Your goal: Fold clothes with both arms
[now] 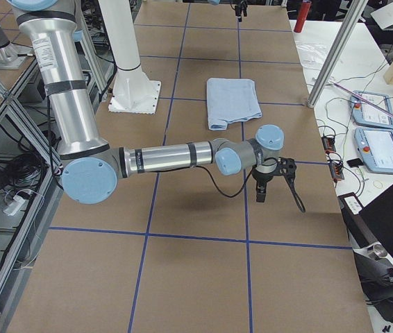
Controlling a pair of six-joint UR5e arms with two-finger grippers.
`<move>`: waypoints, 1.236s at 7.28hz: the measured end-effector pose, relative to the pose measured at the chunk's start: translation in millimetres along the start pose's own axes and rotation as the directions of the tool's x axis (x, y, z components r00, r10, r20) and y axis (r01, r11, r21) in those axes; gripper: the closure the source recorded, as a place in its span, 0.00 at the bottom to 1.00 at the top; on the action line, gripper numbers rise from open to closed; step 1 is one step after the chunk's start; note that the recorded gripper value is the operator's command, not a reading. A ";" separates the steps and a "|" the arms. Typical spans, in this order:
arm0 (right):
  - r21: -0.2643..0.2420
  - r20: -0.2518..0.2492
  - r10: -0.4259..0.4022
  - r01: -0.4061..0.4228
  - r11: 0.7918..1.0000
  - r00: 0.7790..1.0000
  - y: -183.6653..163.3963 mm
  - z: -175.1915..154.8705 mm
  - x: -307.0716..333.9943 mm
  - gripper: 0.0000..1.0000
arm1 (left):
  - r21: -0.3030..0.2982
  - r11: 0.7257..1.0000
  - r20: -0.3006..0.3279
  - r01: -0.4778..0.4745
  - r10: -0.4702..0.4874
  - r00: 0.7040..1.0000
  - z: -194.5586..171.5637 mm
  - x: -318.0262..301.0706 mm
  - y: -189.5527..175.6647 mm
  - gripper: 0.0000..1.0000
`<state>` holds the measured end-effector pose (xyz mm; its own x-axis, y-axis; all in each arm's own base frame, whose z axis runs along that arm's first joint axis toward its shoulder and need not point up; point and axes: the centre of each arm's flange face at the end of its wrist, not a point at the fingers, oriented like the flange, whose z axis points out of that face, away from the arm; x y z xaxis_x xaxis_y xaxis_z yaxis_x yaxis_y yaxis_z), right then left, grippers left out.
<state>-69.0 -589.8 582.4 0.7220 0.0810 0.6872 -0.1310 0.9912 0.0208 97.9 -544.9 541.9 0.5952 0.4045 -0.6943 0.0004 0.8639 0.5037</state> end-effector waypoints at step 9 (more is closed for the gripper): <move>-0.053 -0.014 -0.112 0.112 0.992 0.994 45.4 -37.6 88.6 0.00 | -0.045 0.999 0.093 -0.002 0.006 0.996 -28.2 -47.4 58.6 0.00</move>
<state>14.6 -533.6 616.9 0.7412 -0.0295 0.6706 -0.0137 0.9982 0.0590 47.1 -505.0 589.8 0.6673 0.3803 -0.6404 -0.0368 0.8756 0.4817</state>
